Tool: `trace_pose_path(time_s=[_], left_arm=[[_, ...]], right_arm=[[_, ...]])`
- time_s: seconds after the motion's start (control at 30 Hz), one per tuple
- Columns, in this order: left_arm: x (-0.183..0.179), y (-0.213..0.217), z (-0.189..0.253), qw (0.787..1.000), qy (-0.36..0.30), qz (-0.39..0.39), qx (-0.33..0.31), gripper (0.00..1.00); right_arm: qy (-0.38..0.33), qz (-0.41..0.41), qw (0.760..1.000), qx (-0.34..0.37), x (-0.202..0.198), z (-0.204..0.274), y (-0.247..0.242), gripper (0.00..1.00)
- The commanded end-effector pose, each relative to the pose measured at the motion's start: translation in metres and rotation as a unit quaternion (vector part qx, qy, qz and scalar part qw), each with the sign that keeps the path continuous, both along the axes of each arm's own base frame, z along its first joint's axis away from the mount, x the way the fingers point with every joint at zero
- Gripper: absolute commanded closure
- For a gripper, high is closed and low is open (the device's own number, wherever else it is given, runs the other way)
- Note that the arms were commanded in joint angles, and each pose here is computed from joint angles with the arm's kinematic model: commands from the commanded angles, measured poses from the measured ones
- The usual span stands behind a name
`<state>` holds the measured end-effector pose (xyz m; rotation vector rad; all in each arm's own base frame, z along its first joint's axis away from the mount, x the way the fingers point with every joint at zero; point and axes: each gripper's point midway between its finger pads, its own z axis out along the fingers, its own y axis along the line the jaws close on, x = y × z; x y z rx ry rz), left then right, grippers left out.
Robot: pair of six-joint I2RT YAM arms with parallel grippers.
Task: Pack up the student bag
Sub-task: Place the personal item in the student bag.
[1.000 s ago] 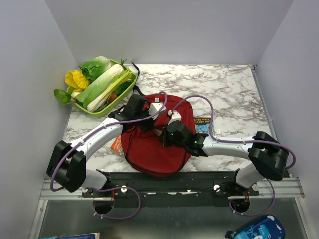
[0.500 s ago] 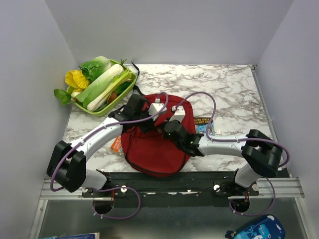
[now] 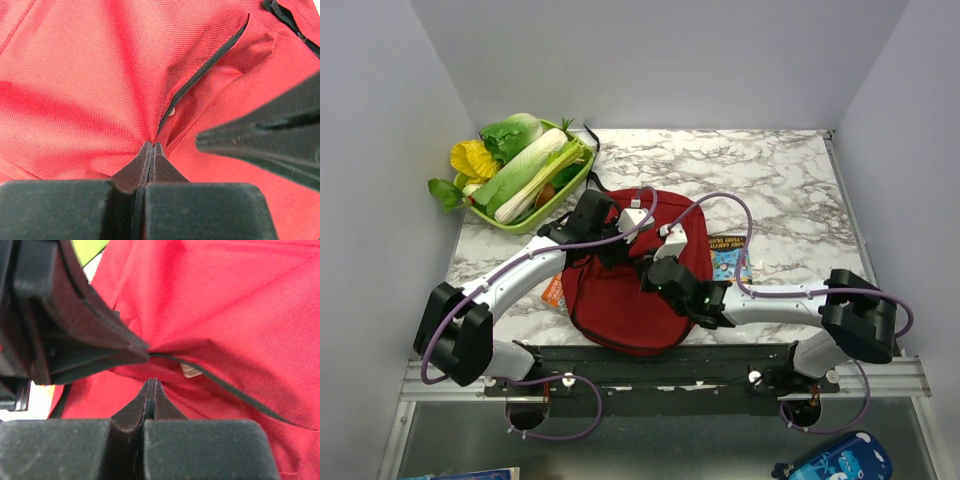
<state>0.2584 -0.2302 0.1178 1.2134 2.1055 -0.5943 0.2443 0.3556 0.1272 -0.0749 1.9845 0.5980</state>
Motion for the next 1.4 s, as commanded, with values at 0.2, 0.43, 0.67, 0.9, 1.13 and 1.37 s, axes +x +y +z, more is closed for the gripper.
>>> trace_pose_path(time_s=[0.2, 0.43, 0.67, 0.9, 1.13, 1.37], left_arm=[[-0.012, -0.002, -0.003, 1.0, 0.026, -0.013, -0.004, 1.0], [-0.019, 0.003, -0.007, 0.999, 0.031, -0.021, 0.005, 1.0], [-0.03, 0.009, -0.012, 0.998, 0.046, -0.039, 0.019, 1.0], [-0.037, 0.017, -0.015, 0.998, 0.043, -0.044, 0.031, 1.0], [-0.026, 0.021, 0.001, 0.999, 0.029, -0.022, 0.022, 0.57], [0.005, 0.049, 0.076, 0.997, -0.026, 0.048, -0.058, 0.33]], right_arm=[[0.024, -0.04, 0.998, -0.041, 0.001, -0.038, -0.002, 0.99], [0.013, -0.103, 0.993, -0.054, 0.024, -0.051, -0.01, 0.99], [-0.019, -0.16, 0.986, -0.028, 0.057, -0.035, -0.018, 0.99], [-0.018, -0.162, 0.986, -0.034, 0.068, -0.041, -0.019, 0.99], [0.044, -0.059, 0.997, -0.026, 0.011, -0.041, -0.013, 0.99], [0.09, -0.015, 0.995, -0.048, -0.053, -0.011, -0.039, 0.65]])
